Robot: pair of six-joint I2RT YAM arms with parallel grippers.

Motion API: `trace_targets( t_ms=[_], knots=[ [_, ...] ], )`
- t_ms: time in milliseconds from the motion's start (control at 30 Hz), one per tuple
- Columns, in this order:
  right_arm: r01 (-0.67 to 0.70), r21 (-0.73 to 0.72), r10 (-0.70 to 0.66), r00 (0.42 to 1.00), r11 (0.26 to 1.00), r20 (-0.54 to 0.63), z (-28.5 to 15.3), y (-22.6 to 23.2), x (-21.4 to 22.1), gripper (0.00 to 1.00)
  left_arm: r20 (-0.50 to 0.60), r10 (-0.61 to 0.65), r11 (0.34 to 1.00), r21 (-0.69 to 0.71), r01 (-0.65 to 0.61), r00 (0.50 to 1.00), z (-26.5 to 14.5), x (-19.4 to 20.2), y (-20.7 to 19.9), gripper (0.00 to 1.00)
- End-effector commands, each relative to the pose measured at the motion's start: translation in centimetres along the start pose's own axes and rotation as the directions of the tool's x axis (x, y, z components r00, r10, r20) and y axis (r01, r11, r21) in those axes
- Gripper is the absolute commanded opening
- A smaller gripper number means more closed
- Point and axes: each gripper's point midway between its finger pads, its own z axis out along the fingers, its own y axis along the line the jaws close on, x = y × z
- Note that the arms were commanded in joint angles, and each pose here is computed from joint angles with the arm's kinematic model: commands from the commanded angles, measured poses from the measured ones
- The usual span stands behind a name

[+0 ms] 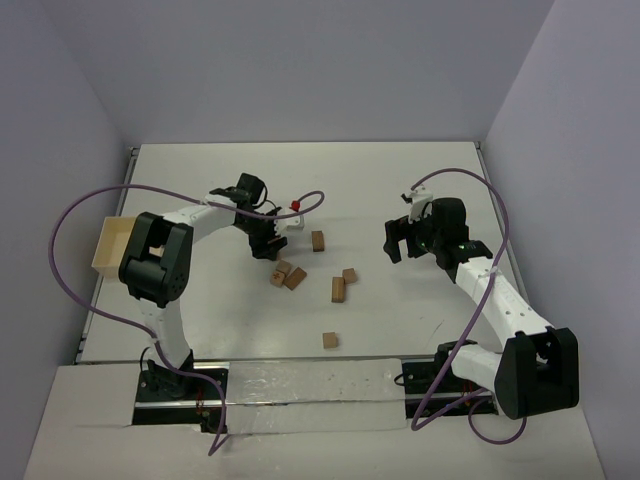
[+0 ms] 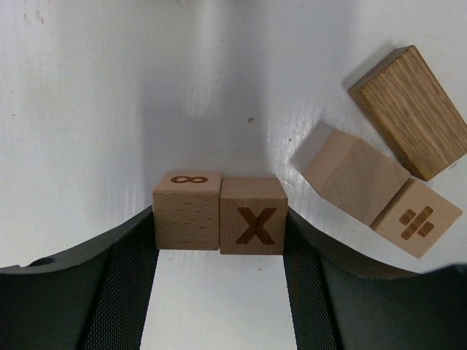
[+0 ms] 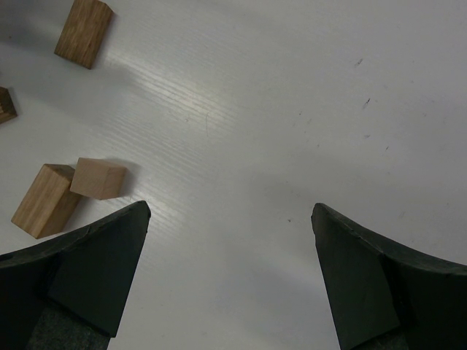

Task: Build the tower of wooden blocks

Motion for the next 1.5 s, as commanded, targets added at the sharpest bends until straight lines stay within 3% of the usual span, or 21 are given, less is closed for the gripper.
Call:
trace_targets(
  t_ms=[0,233,367,667,800,1067,1467],
  knots=[
    [0.027,0.010,-0.027,0.999,1.000,0.041,0.0,-0.1,-1.1,1.00,0.027,0.032,0.999,-0.007,-0.032,0.999,-0.8,-1.6,0.8,0.54],
    [0.021,0.009,-0.022,0.999,1.000,0.046,-0.1,-0.1,-1.3,1.00,0.009,0.033,0.999,-0.027,-0.033,0.999,-2.9,-3.8,2.6,0.10],
    [0.016,0.013,-0.017,0.999,1.000,0.048,-0.2,-0.2,-1.4,1.00,0.005,0.050,0.998,-0.041,-0.050,0.999,-4.0,-6.6,3.5,0.00],
    [-0.029,0.017,0.028,0.997,0.999,0.066,-1.3,-1.6,-1.9,1.00,-0.064,0.122,0.992,-0.006,-0.123,0.990,-0.9,-10.2,1.5,0.00],
    [-0.055,0.034,0.052,0.996,0.998,0.072,-1.9,-2.6,-1.9,1.00,-0.071,0.087,0.996,0.037,-0.085,0.994,0.7,-11.0,1.1,0.00],
    [-0.061,0.050,0.057,0.995,0.997,0.079,-2.2,-3.0,-2.1,1.00,-0.070,0.042,0.999,-0.005,-0.042,0.997,2.7,-11.9,0.9,0.00],
    [-0.059,0.046,0.055,0.995,0.997,0.078,-2.1,-3.0,-2.0,1.00,0.021,-0.018,0.996,-0.091,0.020,1.000,2.9,-13.1,1.1,0.00]
  ],
)
